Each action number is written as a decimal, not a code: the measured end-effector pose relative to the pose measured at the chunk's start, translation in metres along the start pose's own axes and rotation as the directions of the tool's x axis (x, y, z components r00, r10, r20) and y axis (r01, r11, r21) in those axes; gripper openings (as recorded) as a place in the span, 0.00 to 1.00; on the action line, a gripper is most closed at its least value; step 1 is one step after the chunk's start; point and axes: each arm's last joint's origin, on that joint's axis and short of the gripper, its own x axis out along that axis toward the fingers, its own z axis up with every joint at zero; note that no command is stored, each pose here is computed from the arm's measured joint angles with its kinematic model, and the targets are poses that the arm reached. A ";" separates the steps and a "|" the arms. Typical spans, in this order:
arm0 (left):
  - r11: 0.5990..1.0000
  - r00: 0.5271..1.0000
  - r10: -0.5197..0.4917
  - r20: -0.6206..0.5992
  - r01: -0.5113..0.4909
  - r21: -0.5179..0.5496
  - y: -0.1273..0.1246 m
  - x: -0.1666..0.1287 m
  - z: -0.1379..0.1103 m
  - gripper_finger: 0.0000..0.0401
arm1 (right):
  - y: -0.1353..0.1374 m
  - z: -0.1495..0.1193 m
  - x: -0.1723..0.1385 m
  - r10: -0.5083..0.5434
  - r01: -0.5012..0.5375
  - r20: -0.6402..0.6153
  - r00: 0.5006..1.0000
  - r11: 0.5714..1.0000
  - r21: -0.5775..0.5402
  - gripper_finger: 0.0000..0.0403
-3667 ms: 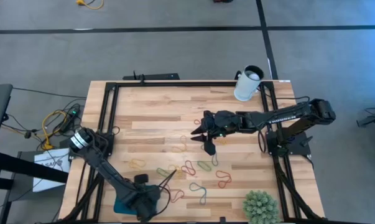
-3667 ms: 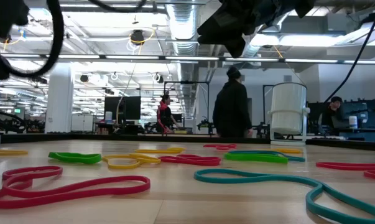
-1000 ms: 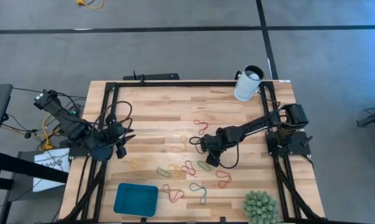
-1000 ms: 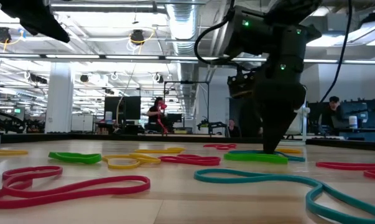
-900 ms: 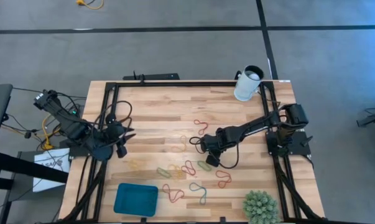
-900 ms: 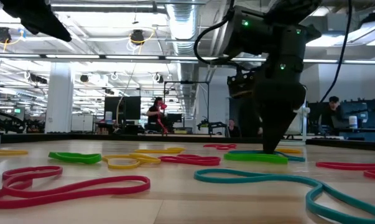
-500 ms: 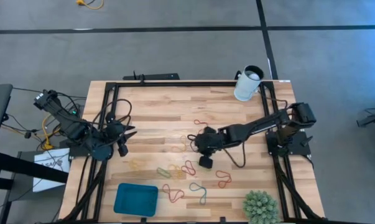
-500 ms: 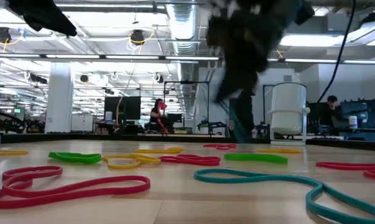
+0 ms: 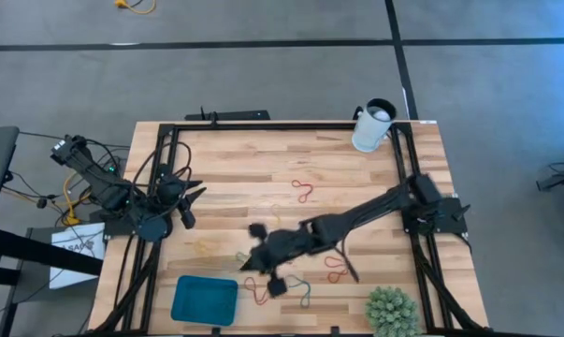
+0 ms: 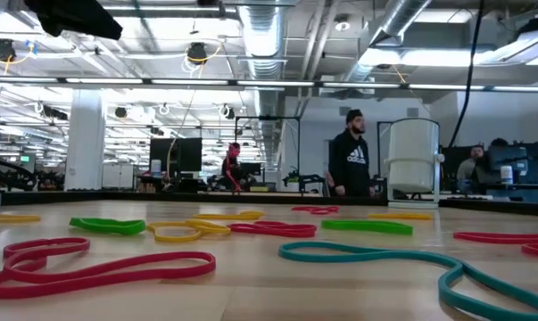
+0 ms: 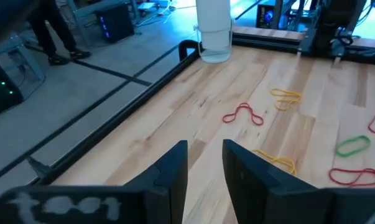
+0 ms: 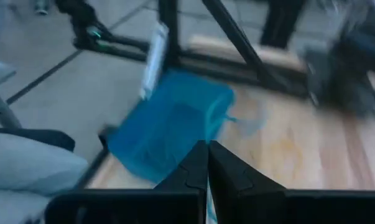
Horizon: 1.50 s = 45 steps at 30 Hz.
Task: Pick and place items into bin
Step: Put the blue rubber band into the blue bin
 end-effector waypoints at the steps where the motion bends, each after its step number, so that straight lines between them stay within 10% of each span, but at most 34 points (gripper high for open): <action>1: 1.000 1.000 0.000 -0.001 0.000 0.001 0.000 0.000 0.000 0.23 | 0.003 0.005 0.008 0.005 -0.004 0.012 1.000 0.999 -0.033 0.00; 19: 1.000 0.997 -0.003 -0.076 0.004 0.012 -0.019 0.009 -0.009 0.23 | 0.018 -0.027 0.122 0.066 -0.090 -0.140 0.988 0.981 -0.173 0.00; 31: 1.000 0.995 0.018 -0.096 -0.016 0.027 -0.029 0.014 -0.015 0.23 | 0.014 -0.047 0.118 0.151 -0.210 -0.325 0.934 0.965 -0.156 0.01; 45: 1.000 0.995 0.015 -0.100 -0.013 0.018 -0.029 0.014 -0.015 0.23 | 0.011 -0.045 0.116 0.187 -0.259 -0.316 0.930 0.944 -0.206 0.29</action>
